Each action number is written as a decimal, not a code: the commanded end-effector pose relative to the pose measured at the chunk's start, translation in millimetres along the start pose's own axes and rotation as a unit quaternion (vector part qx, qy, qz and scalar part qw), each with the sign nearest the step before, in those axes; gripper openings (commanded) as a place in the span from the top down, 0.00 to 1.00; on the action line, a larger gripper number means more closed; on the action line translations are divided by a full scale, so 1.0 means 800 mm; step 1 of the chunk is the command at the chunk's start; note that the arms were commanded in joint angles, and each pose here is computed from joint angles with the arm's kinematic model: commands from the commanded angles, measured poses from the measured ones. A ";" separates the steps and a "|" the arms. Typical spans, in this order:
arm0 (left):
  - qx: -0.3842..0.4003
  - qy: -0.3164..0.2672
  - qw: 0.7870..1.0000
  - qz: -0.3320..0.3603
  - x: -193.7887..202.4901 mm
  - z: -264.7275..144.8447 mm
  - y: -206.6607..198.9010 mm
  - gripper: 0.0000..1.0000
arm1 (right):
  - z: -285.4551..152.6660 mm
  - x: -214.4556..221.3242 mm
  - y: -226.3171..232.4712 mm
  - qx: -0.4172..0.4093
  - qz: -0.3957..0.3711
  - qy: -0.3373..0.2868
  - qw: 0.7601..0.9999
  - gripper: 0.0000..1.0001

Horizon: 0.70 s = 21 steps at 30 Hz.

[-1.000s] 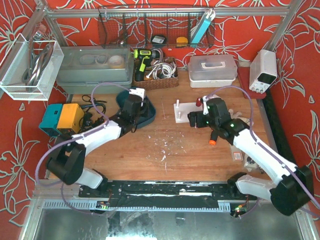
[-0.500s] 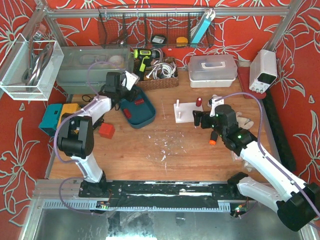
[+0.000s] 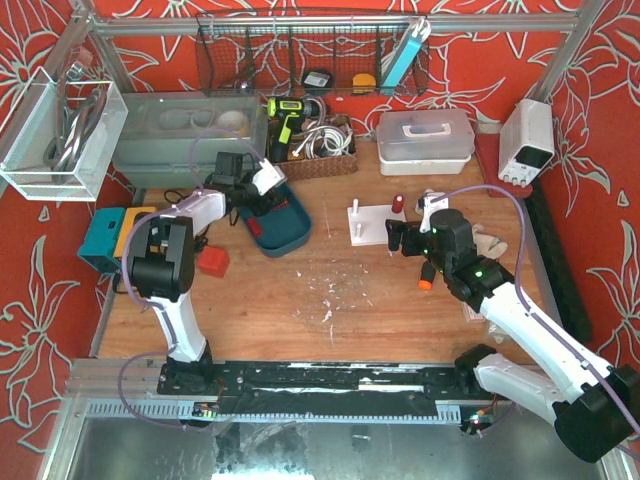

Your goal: Install the large spring

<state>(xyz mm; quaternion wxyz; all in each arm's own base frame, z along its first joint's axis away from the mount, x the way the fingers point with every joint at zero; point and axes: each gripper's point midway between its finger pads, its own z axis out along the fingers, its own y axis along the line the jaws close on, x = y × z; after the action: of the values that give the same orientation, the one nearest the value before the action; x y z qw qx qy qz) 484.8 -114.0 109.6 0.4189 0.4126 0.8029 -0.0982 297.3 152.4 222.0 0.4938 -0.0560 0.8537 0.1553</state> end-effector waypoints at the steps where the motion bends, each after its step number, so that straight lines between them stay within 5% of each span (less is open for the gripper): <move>1: -0.001 0.015 0.999 0.033 0.013 0.011 0.001 0.44 | 0.001 0.000 -0.003 0.006 0.003 -0.005 1.000 0.01; 21: -0.008 0.097 0.994 0.057 0.068 0.063 -0.001 0.39 | 0.004 0.003 -0.003 0.007 0.000 0.000 1.000 0.01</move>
<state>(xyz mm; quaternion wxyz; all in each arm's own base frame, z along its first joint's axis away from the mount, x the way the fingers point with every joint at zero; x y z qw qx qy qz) 491.9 -107.6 43.5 0.3542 0.4536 0.8169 -0.0397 297.7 152.7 221.7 0.4941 -0.0561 0.8535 0.1554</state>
